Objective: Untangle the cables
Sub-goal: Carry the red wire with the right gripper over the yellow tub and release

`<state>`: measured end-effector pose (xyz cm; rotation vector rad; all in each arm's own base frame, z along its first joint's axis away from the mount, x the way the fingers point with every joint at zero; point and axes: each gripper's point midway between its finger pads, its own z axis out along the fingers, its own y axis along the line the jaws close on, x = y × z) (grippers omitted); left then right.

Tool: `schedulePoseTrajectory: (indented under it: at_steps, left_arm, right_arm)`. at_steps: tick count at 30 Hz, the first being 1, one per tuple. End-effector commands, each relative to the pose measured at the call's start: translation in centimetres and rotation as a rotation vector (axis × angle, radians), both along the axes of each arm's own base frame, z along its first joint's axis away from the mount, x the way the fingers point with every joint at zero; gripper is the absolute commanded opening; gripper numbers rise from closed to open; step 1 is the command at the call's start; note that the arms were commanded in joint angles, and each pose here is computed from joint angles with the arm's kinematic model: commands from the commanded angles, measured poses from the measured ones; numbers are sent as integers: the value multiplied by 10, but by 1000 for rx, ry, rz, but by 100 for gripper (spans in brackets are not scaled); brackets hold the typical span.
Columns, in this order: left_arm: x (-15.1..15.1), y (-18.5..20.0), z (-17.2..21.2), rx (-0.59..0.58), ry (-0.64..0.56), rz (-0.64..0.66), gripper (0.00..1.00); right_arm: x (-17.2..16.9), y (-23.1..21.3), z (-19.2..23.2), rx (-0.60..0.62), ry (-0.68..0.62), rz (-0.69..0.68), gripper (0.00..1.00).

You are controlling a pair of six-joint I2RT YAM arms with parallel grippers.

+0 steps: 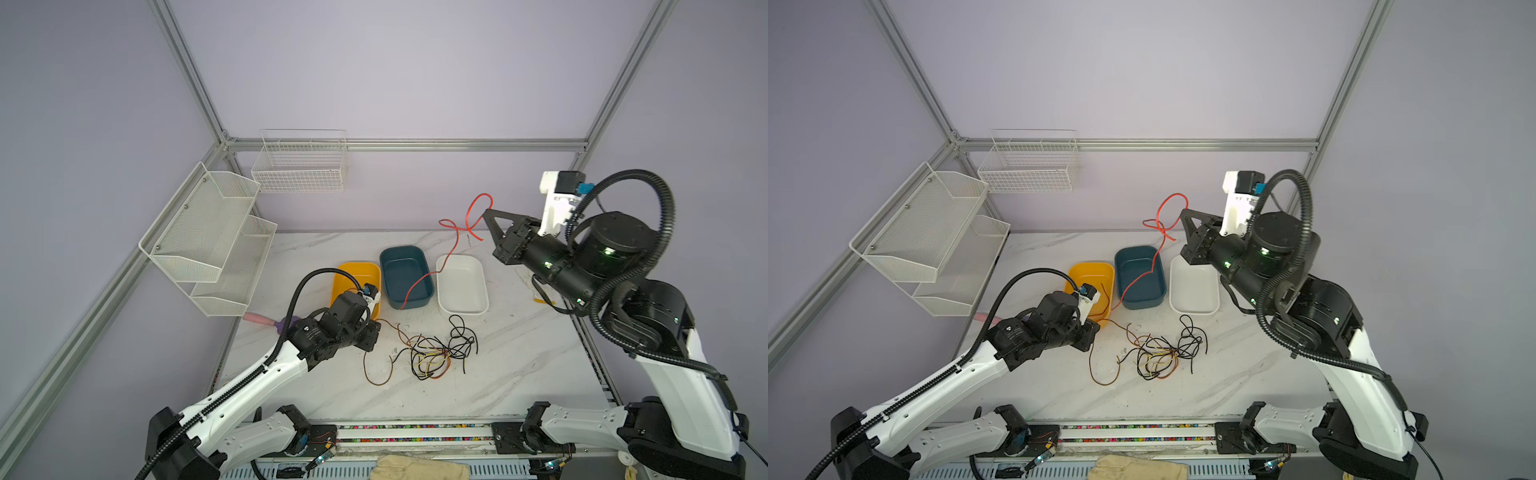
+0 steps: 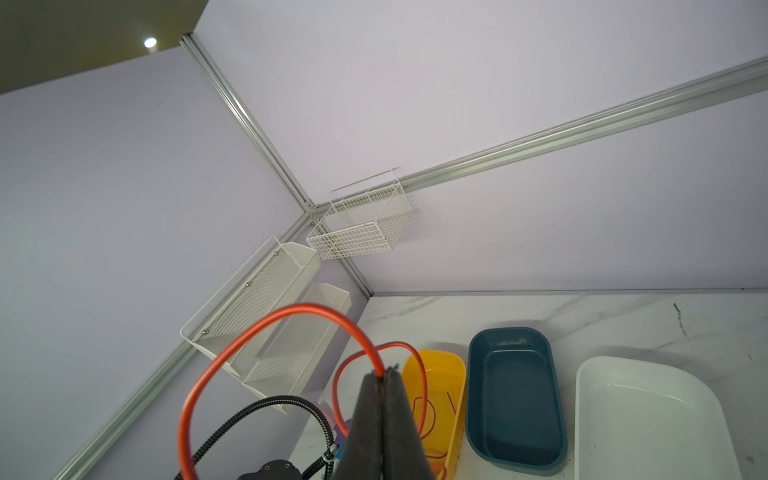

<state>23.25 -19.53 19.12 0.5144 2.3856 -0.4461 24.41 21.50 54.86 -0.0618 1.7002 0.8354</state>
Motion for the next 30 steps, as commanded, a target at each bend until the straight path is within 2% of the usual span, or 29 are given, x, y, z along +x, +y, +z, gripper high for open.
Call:
schedulePoseTrajectory:
  at_steps: [1, 8, 13, 23, 30]
  left_arm:
    - [-11, -5, 5, -53, -27, -77, 0]
    - [-31, -17, 9, -110, -20, -202, 0]
    - [-32, -19, 17, -135, -36, -207, 0]
    - [-32, -11, 31, -160, -109, -182, 0]
    - [-33, -9, 33, -164, -120, -176, 0]
  right_arm:
    - [14, 31, -12, -38, -14, 62, 0]
    - [40, 80, -33, -83, 1, 132, 0]
    - [60, 108, -56, -115, 26, 170, 0]
    - [99, 177, -133, -155, 136, 277, 0]
    - [125, 211, -202, -237, 217, 303, 0]
